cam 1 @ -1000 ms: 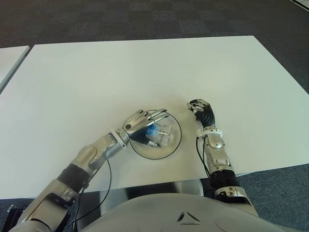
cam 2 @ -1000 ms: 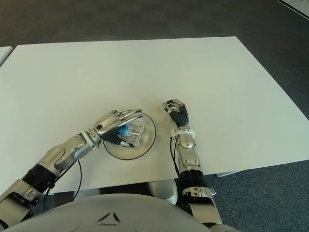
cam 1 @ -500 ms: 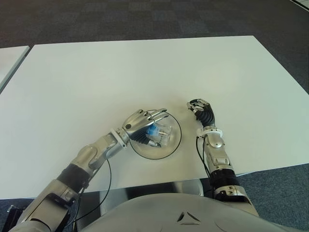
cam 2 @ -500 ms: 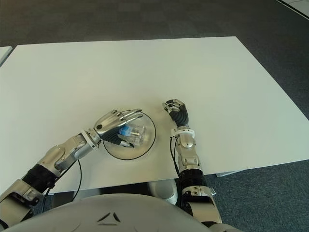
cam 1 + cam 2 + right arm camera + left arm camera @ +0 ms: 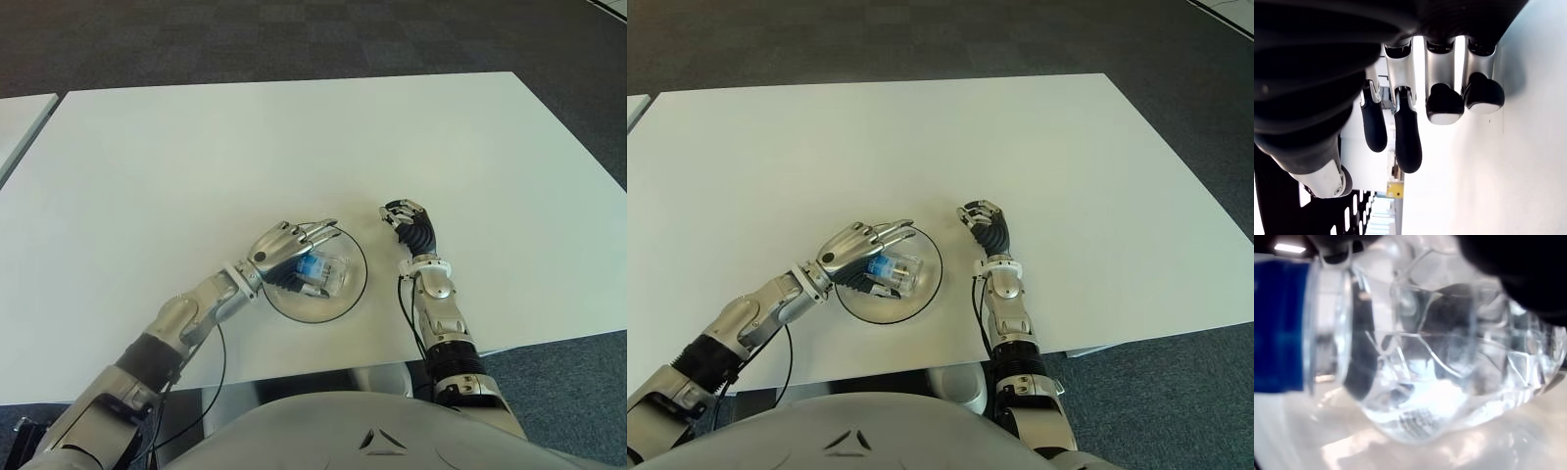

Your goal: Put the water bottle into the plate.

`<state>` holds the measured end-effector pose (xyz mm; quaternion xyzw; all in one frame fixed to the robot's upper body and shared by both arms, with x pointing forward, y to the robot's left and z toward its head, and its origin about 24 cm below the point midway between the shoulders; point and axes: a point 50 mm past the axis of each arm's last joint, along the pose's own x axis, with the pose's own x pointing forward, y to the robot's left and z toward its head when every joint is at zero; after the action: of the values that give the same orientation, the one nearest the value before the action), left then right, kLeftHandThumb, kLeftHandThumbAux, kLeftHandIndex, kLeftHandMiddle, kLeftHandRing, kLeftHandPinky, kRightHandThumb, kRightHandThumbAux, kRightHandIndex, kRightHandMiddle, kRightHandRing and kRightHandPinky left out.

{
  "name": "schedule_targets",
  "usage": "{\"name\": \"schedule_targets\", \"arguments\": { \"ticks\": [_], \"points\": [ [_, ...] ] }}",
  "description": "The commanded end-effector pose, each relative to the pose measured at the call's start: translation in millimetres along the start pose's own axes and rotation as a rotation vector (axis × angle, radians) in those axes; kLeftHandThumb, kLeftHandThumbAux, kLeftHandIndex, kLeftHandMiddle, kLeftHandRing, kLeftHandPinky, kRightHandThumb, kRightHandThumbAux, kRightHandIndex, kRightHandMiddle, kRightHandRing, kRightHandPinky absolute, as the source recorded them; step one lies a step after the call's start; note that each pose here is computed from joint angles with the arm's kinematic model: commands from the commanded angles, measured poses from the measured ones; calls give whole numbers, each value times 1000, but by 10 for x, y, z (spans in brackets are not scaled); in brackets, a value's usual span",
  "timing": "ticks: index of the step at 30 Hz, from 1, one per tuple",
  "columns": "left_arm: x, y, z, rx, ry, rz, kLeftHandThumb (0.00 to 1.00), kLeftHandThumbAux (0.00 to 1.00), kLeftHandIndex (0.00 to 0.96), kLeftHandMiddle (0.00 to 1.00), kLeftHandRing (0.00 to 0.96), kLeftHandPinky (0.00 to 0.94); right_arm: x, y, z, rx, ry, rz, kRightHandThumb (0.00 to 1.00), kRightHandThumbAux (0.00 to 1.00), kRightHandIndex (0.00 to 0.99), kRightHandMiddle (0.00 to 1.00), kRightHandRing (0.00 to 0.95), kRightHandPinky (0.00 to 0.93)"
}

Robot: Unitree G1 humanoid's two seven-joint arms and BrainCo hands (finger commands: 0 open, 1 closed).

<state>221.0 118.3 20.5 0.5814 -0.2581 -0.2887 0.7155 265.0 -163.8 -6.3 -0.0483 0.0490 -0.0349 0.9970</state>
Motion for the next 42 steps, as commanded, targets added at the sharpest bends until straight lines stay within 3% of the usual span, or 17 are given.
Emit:
{"name": "schedule_targets", "arguments": {
  "ticks": [1, 16, 28, 42],
  "points": [
    [0, 25, 11, 6, 3, 38, 131, 245, 0, 0, 0, 0, -14, 5, -53, 12, 25, -1, 844, 686, 413, 595, 873, 866],
    [4, 67, 44, 93, 28, 133, 193, 177, 0, 0, 0, 0, -11, 5, -58, 14, 26, -7, 844, 686, 416, 597, 875, 868],
    [4, 92, 66, 187, 55, 239, 193, 159, 0, 0, 0, 0, -11, 10, -57, 13, 22, -3, 844, 686, 415, 597, 874, 866],
    [10, 93, 83, 214, 62, 274, 173, 148, 0, 0, 0, 0, -12, 7, -56, 8, 20, -1, 844, 686, 414, 595, 870, 865]
  ]
}}
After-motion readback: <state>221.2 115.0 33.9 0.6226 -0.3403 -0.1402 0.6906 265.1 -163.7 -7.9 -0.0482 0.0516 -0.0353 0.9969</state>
